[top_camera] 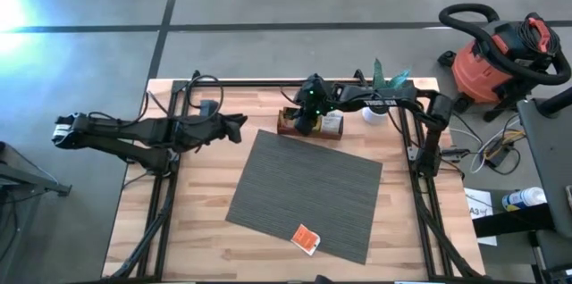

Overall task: Pick & Place Tea
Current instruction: Put the orange tea bag into the left section of the wooden organizer

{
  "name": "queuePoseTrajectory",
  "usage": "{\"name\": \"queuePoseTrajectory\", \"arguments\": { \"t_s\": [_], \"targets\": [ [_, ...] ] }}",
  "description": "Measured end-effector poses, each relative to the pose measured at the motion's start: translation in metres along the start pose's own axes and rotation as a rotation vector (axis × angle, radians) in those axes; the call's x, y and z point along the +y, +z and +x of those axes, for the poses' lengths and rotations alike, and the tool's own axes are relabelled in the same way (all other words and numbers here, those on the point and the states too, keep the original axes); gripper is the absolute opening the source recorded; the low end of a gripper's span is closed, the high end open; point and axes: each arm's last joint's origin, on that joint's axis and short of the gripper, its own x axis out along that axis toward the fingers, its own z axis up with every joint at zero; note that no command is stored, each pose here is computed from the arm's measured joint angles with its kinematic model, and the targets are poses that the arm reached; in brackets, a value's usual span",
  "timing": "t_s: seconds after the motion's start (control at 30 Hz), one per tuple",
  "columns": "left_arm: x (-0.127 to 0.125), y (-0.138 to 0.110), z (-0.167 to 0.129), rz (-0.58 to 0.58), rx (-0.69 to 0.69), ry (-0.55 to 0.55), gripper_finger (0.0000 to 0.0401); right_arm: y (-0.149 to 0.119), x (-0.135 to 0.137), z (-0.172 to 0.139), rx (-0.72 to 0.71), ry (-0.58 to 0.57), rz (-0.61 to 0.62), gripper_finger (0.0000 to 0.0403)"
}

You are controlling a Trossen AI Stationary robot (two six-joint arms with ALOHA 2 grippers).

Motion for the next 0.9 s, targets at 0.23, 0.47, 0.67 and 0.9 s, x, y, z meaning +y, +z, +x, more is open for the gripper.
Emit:
{"name": "queuePoseTrajectory", "arguments": {
  "t_s": [0.23,0.47,0.67,0.9],
  "targets": [
    [0.0,-0.001,0.0,0.029,0.002,0.002,0.011,0.0,0.0,-0.001,-0.001,0.0,-0.014,0.0009],
    [0.001,0.0,0.002,0.032,-0.001,0.01,0.011,-0.008,0.001,-0.001,0.084,-0.001,-0.047,0.0009],
    [0.002,0.001,0.003,0.015,-0.007,0.015,0.011,-0.009,0.002,-0.001,0.099,0.03,-0.066,0.0011],
    [0.003,-0.001,0.008,-0.037,-0.012,0.041,0.011,-0.01,0.012,0.001,0.104,0.044,-0.085,0.0063]
  ]
}}
